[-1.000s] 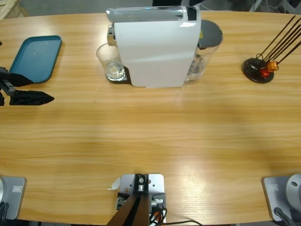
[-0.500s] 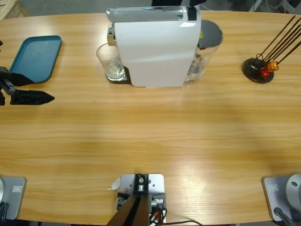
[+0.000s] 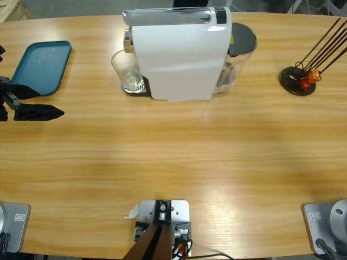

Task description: Pour coffee

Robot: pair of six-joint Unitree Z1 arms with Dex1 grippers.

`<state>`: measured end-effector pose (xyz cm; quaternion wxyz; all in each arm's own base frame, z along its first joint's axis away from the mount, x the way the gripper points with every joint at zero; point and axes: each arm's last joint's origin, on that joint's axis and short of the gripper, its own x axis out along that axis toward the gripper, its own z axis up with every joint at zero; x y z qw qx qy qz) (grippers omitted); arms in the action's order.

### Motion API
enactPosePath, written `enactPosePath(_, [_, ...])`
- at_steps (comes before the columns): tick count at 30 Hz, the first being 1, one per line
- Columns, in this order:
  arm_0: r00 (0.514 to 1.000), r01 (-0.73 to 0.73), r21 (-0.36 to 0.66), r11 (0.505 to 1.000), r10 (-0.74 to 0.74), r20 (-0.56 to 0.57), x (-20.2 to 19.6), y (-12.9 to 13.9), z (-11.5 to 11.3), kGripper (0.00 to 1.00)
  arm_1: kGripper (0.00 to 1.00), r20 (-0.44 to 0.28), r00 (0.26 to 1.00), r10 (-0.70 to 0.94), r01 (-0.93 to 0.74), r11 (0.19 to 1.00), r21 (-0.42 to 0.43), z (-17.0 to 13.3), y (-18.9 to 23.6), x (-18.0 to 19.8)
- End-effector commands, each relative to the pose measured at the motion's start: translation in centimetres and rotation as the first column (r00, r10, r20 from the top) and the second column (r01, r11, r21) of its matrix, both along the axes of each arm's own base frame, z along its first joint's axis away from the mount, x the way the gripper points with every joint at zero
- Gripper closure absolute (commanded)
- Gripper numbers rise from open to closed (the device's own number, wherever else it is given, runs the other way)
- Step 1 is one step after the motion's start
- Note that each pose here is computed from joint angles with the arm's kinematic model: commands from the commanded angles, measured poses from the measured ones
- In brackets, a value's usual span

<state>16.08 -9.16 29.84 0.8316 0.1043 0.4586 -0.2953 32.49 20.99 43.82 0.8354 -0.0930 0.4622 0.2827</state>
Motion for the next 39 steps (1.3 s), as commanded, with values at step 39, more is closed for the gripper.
enactPosePath(39, [0.990,0.062,-0.086,0.994,-0.051,0.130,-8.0,3.1,2.0,0.000,0.000,0.211,0.971,-0.111,0.118,0.993,-0.020,-11.6,-14.5,-21.9])
